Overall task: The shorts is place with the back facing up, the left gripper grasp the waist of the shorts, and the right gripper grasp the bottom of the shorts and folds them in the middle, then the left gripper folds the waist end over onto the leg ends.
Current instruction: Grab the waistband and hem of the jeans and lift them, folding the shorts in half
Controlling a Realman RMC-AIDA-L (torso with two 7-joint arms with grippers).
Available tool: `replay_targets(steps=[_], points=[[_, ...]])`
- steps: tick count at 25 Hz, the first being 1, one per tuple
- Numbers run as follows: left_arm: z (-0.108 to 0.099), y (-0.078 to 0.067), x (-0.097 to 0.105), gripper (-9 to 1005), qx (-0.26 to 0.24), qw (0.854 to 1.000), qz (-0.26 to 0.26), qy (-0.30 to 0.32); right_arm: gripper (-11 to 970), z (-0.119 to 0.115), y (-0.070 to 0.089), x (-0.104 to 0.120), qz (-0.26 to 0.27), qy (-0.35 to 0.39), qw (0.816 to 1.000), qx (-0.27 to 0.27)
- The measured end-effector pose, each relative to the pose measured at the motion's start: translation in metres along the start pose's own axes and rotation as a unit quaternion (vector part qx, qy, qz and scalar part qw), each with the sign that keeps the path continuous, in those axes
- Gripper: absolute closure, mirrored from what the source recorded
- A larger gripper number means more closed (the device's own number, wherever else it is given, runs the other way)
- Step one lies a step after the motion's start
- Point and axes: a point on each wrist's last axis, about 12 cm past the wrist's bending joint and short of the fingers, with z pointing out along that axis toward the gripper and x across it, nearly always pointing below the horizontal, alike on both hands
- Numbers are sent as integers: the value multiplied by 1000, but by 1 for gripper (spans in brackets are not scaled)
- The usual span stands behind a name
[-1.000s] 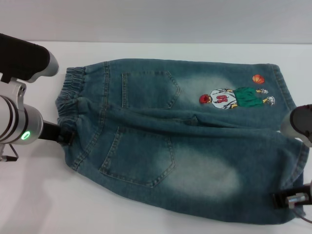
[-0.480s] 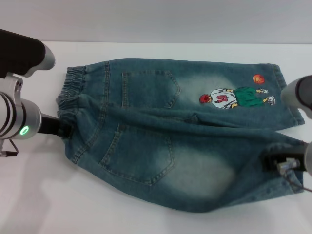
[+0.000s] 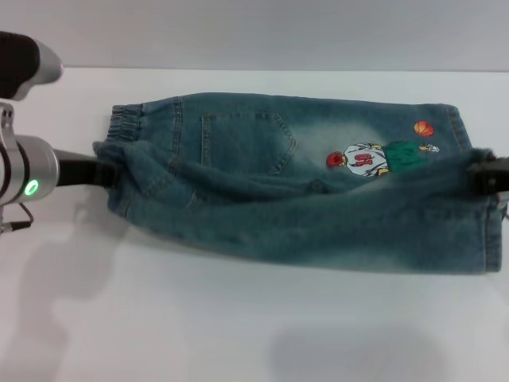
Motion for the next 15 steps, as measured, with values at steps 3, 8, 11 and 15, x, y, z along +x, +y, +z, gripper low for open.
replay_targets(steps=[3, 8, 11, 15], points=[[1, 4, -4, 785, -1, 1000, -11, -22, 961, -1, -9, -2, 11, -27, 1000, 9], [0, 7, -10, 786, 1, 999, -22, -48, 961, -2, -22, -4, 28, -60, 998, 21], [1, 8, -13, 786, 2, 997, -29, -66, 960, -2, -28, -5, 34, -75, 996, 27], [2, 7, -18, 786, 7, 995, -37, -92, 960, 0, -34, -5, 38, -93, 994, 32]])
